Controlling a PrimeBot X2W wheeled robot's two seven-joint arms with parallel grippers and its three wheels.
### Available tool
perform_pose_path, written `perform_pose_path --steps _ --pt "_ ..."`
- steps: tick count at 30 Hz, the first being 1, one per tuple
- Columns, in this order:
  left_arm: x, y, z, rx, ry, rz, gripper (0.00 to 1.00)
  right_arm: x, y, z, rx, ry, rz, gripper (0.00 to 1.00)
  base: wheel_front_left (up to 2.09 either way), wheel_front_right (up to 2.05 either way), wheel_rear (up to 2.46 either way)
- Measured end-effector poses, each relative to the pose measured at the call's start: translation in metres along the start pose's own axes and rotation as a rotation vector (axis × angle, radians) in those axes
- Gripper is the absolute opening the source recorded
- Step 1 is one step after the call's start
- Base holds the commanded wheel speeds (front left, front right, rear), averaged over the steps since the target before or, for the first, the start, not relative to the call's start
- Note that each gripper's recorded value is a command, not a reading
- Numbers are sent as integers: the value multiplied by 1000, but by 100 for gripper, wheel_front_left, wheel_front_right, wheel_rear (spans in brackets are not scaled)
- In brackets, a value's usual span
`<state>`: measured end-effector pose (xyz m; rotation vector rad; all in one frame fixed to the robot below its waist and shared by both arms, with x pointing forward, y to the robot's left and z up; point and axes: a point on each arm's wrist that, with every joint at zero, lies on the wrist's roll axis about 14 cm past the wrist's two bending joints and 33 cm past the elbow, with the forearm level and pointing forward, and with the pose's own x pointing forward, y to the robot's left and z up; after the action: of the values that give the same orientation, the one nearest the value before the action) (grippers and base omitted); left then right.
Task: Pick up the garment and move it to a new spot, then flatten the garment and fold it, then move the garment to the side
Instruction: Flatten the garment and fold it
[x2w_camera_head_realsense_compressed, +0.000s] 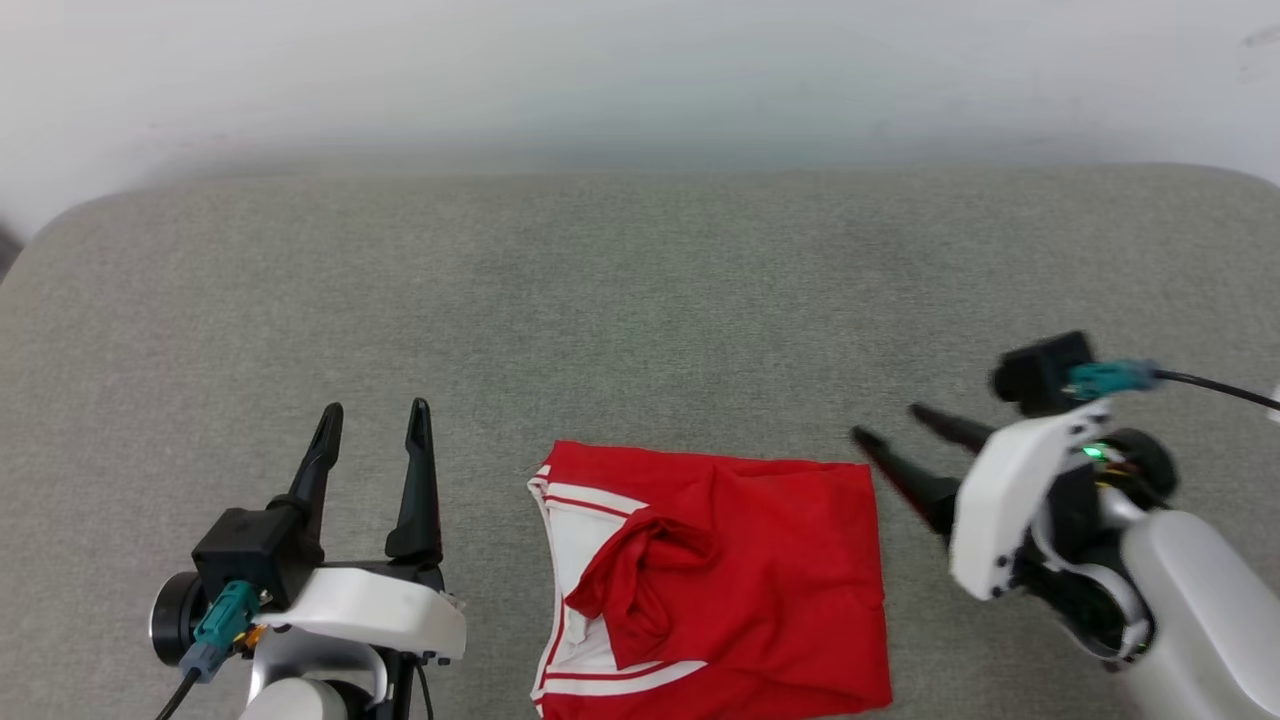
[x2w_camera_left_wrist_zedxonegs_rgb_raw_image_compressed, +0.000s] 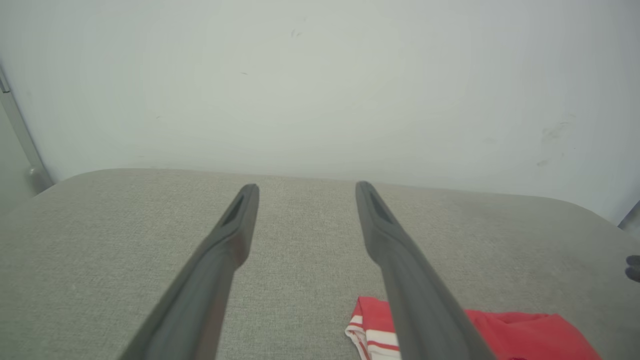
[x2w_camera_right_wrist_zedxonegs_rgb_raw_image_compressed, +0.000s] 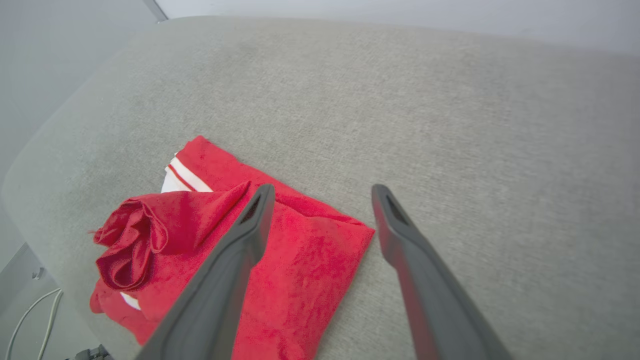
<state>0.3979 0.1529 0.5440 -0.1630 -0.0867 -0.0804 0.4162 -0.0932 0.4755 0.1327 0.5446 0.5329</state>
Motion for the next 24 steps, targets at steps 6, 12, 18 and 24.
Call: perform_pose_path --steps 6,12,18,24 --pt "-1 -1 -5 -1 13 0 100 -50 -65 25 -51 -232 -246 100 0 0 0" --pt "-2 2 -11 2 29 7 100 -103 -88 48 -36 -501 -398 100 0 0 0" --pt "-11 5 -14 13 34 17 100 -132 -74 54 -33 -670 -423 100 0 0 0" --pt "-23 8 -16 23 36 28 100 -137 -59 41 -33 -688 -417 100 0 0 0"
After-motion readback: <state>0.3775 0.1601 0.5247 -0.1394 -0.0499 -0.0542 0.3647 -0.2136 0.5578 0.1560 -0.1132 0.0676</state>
